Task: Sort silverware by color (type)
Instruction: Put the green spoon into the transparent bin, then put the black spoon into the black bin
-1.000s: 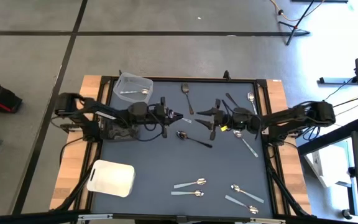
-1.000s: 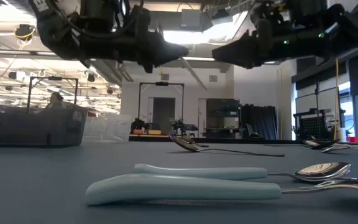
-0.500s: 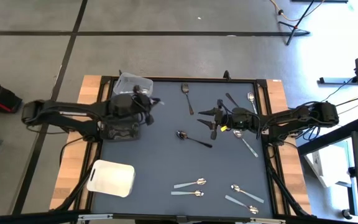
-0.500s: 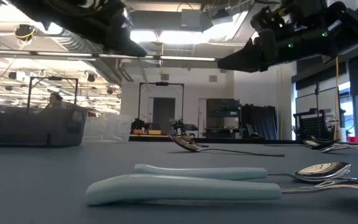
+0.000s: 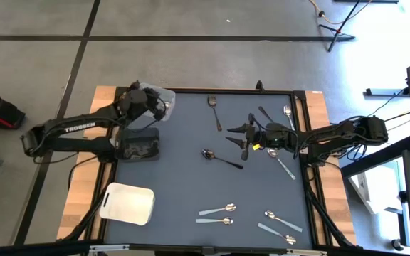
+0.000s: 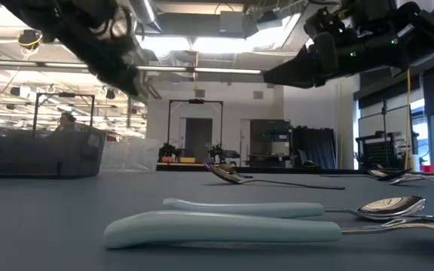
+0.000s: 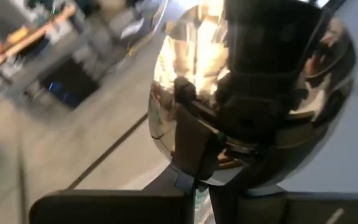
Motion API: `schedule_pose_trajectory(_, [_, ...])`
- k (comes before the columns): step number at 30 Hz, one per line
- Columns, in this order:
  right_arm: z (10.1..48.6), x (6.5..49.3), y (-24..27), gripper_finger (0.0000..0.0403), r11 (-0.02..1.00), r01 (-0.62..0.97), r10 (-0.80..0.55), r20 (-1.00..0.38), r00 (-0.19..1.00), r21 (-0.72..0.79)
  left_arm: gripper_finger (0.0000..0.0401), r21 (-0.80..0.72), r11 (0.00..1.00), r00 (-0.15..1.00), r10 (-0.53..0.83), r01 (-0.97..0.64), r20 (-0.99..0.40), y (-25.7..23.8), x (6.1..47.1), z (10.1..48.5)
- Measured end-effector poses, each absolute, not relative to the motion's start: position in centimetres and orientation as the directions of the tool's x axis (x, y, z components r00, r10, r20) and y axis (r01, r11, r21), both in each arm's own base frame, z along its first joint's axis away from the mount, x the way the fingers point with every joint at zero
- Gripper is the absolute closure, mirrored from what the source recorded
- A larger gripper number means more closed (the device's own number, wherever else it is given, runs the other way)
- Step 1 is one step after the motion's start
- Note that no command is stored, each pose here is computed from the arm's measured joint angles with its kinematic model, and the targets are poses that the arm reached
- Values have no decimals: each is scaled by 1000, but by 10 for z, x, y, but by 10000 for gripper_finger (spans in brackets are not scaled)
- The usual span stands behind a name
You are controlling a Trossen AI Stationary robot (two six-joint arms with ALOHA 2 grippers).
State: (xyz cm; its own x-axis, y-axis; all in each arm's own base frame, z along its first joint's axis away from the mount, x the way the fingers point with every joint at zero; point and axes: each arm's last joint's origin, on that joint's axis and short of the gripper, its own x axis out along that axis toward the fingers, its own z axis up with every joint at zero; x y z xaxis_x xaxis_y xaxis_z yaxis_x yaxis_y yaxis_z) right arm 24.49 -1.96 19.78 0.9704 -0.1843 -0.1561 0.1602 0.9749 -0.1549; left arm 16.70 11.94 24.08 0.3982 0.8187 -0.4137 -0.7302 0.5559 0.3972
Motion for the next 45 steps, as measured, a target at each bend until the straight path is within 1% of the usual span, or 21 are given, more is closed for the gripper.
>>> schedule_pose_trajectory(6, [197, 245, -20, 269, 975, 159, -184, -163, 969, -155, 380, 463, 500, 233, 822, -732, -520, 145, 156, 220])
schedule_pose_trajectory(14, [194, 246, -20, 269, 975, 157, -184, -175, 967, -155, 361, 515, 467, 109, 808, -719, -579, 161, 149, 203])
schedule_pose_trajectory(21, [193, 247, -20, 269, 975, 156, -184, -178, 967, -157, 336, 522, 462, 73, 794, -717, -603, 165, 147, 197])
schedule_pose_trajectory(27, [193, 247, -20, 269, 975, 156, -184, -181, 966, -158, 292, 523, 459, 69, 795, -718, -603, 166, 147, 197])
schedule_pose_trajectory(31, [193, 247, -20, 269, 975, 157, -185, -182, 966, -159, 266, 513, 434, 58, 802, -740, -595, 164, 146, 203])
schedule_pose_trajectory(32, [192, 247, -20, 269, 975, 157, -185, -184, 965, -159, 264, 500, 433, 66, 801, -750, -594, 164, 148, 208])
schedule_pose_trajectory(34, [192, 247, -20, 269, 975, 156, -185, -192, 964, -160, 261, 458, 464, 118, 789, -758, -604, 161, 153, 222])
schedule_pose_trajectory(36, [190, 246, -20, 269, 975, 154, -186, -204, 961, -161, 261, 414, 522, 195, 765, -745, -614, 156, 159, 238])
schedule_pose_trajectory(38, [189, 246, -20, 269, 975, 153, -186, -215, 959, -162, 261, 364, 567, 284, 752, -739, -595, 149, 166, 257])
schedule_pose_trajectory(41, [188, 246, -20, 269, 976, 148, -184, -233, 955, -162, 261, 244, 694, 480, 669, -678, -568, 135, 178, 278])
schedule_pose_trajectory(43, [186, 245, -20, 269, 977, 141, -180, -253, 951, -162, 261, 151, 793, 624, 567, -591, -537, 124, 187, 285])
schedule_pose_trajectory(45, [185, 245, -19, 269, 978, 135, -174, -265, 948, -160, 261, 80, 877, 742, 447, -474, -501, 113, 197, 288])
